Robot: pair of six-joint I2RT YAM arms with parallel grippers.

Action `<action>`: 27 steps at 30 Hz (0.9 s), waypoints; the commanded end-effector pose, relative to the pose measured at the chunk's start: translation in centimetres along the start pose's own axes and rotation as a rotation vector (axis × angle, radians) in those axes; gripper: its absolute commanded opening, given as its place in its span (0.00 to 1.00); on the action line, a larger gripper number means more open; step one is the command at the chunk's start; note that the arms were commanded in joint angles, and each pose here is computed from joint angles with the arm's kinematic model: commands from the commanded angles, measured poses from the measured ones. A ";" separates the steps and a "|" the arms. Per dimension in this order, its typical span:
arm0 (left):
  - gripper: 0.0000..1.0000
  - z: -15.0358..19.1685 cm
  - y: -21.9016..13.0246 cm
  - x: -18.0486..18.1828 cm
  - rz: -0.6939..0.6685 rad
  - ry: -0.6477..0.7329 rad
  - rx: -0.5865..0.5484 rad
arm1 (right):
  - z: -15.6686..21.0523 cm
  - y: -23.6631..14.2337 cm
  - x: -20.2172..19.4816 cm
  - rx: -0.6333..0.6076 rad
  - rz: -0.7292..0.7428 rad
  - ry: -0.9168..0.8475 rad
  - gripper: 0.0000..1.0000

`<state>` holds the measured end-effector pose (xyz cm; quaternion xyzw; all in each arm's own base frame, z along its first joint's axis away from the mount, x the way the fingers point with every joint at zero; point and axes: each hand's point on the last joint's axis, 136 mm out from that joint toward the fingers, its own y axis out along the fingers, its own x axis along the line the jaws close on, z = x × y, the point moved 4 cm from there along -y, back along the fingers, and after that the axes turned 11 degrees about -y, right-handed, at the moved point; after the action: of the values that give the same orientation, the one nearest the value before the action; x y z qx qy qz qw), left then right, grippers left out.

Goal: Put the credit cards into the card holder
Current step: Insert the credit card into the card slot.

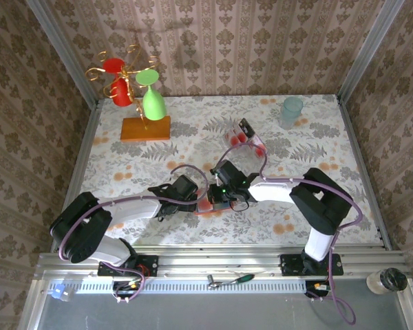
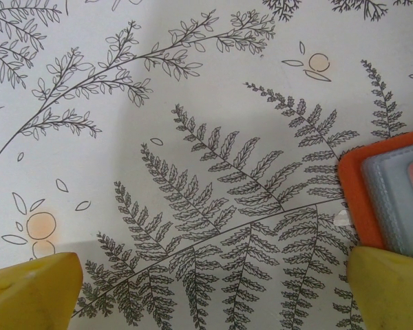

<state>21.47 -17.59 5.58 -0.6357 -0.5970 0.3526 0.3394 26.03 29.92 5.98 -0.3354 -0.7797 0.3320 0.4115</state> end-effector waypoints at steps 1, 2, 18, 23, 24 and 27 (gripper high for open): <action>1.00 0.4 0.3 0.2 -0.005 0.006 0.015 | -0.3 0.8 0.6 0.019 -0.029 -0.003 0.02; 1.00 0.3 0.2 0.1 -0.003 0.005 0.015 | -0.2 1.0 0.9 0.024 -0.036 -0.006 0.01; 1.00 -2.0 -2.5 1.8 0.001 -0.055 -0.059 | -1.7 -0.7 1.9 -0.024 -0.045 -0.016 0.01; 1.00 -2.0 -3.1 1.8 0.028 -0.067 -0.059 | -1.9 -2.1 1.5 -0.042 -0.012 -0.030 0.01; 1.00 -1.9 -3.0 1.8 0.033 -0.070 -0.053 | -1.7 -2.2 1.4 -0.039 -0.007 -0.030 0.01; 1.00 -1.4 -2.8 1.6 0.043 -0.070 -0.040 | -1.0 -2.1 1.1 -0.020 -0.005 -0.028 0.01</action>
<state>21.99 -16.20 9.32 -0.6472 -0.6076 0.3634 0.2825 26.24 30.79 8.65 -0.3248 -0.7953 0.3136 0.4047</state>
